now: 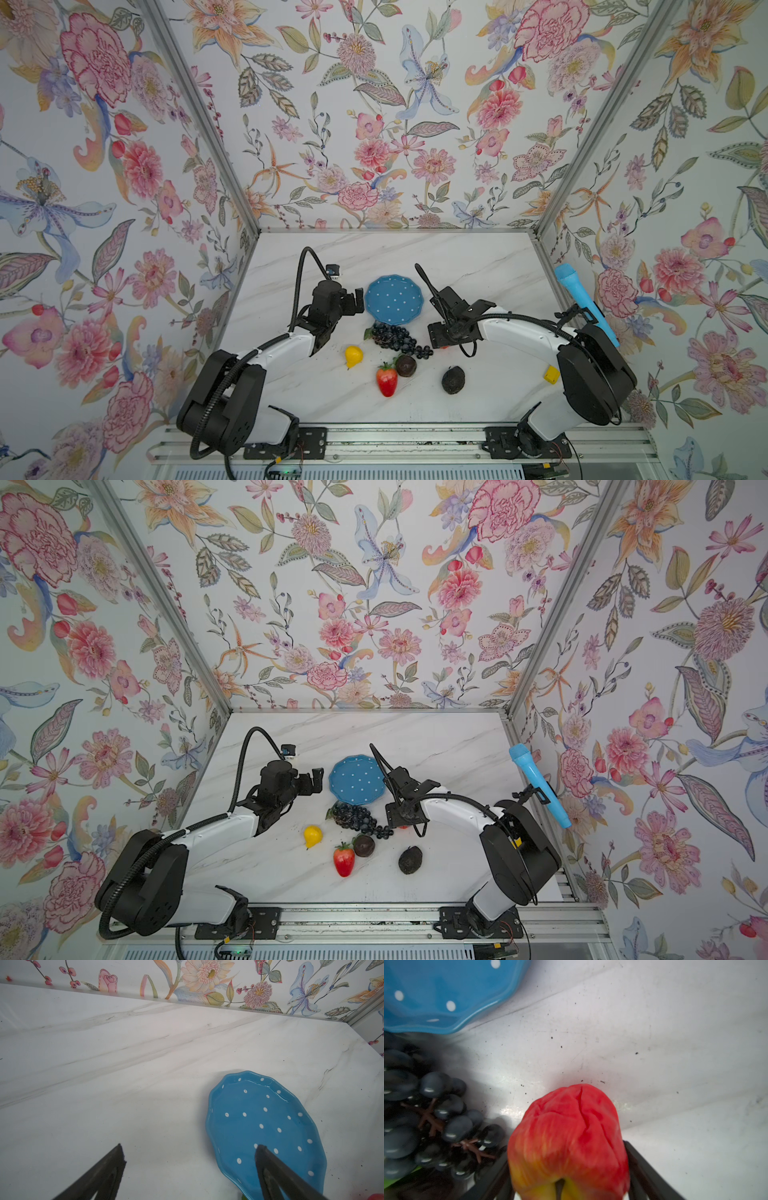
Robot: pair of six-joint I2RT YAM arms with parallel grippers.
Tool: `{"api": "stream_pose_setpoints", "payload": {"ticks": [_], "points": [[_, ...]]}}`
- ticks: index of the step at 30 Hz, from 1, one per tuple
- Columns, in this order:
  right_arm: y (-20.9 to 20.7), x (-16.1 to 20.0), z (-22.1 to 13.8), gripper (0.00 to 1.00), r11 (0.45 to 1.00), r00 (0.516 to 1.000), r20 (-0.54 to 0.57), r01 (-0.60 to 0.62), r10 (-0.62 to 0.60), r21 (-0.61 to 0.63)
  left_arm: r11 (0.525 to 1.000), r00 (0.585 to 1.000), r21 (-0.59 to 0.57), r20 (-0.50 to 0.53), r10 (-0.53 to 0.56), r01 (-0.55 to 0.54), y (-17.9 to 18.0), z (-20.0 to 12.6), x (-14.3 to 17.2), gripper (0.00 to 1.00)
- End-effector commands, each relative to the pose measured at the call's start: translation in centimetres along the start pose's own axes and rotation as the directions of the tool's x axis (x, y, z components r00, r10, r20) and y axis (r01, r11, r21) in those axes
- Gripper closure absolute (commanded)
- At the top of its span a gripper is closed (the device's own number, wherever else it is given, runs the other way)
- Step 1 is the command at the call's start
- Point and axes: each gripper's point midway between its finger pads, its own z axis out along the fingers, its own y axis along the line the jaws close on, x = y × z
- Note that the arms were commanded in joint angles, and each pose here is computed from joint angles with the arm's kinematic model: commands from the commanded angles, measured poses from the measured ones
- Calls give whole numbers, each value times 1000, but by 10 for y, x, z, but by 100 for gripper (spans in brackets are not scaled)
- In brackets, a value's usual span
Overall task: Arrange fruit in a fruit bowl
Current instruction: Pick up the fruit from the center of the table.
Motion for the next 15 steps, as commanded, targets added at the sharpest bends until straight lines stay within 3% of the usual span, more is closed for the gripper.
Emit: {"api": "stream_pose_setpoints", "payload": {"ticks": [1, 15], "points": [[-2, -7, -2, 27, 1000, 1000, 10, 2, -2, 15, 1000, 1000, -6, 11, 6, -6, -1, 2, -4, 1], [-3, -8, -6, 28, 1000, 1000, 24, 3, -3, 14, 1000, 1000, -10, 5, 5, -5, 0, 2, 0, 1]]}}
